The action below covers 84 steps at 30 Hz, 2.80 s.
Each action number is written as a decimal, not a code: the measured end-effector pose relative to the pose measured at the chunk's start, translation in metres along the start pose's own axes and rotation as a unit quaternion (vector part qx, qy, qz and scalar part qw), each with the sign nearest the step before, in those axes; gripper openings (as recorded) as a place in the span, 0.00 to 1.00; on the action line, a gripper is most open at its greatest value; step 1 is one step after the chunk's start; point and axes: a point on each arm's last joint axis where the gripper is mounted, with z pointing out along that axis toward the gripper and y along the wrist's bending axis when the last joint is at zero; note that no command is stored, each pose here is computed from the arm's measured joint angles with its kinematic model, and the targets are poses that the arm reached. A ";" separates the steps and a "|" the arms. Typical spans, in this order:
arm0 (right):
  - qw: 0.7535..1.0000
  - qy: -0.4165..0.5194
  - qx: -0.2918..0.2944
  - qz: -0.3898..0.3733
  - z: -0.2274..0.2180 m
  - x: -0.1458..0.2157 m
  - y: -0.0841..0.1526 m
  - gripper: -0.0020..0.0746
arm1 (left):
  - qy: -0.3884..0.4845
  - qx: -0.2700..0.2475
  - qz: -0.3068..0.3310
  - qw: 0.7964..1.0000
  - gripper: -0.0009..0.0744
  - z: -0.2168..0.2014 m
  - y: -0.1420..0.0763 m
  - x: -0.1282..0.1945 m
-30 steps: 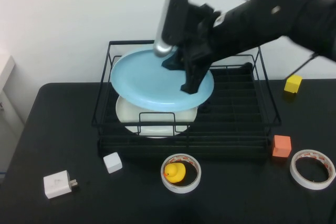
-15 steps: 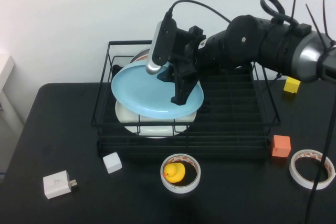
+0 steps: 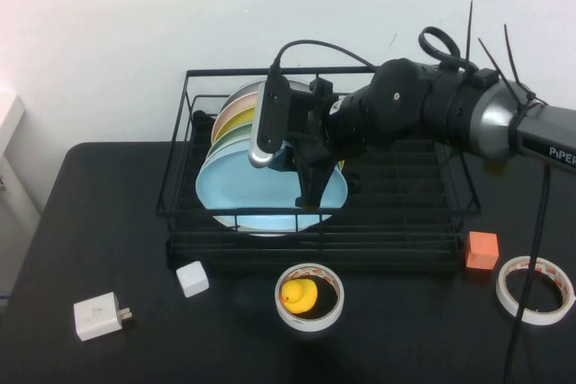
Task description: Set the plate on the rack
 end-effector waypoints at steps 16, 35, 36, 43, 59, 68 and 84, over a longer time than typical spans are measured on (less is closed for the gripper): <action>0.999 -0.020 0.026 0.001 -0.014 -0.011 -0.012 0.55 | -0.002 0.002 0.001 1.000 0.01 0.000 0.000 0.000; 0.995 0.091 0.037 0.001 -0.266 -0.059 -0.004 0.04 | -0.002 0.235 -0.014 0.972 0.01 -0.010 -0.041 -0.001; 0.992 0.114 0.042 0.021 -0.277 -0.056 -0.002 0.04 | 0.000 0.253 -0.023 0.967 0.01 -0.012 -0.044 -0.001; 0.978 0.158 0.073 0.114 -0.327 -0.045 0.017 0.03 | 0.026 0.353 -0.066 0.933 0.01 -0.022 -0.060 0.005; 0.967 0.119 0.091 0.204 -0.365 0.043 0.146 0.03 | 0.033 0.371 -0.055 0.926 0.01 -0.023 -0.063 0.012; 0.963 0.021 0.112 0.246 -0.343 0.107 0.232 0.03 | 0.025 0.339 -0.043 0.939 0.01 -0.019 -0.058 0.012; 0.946 -0.030 0.142 0.290 -0.332 0.129 0.256 0.03 | 0.023 0.271 -0.045 0.961 0.01 -0.011 -0.047 0.012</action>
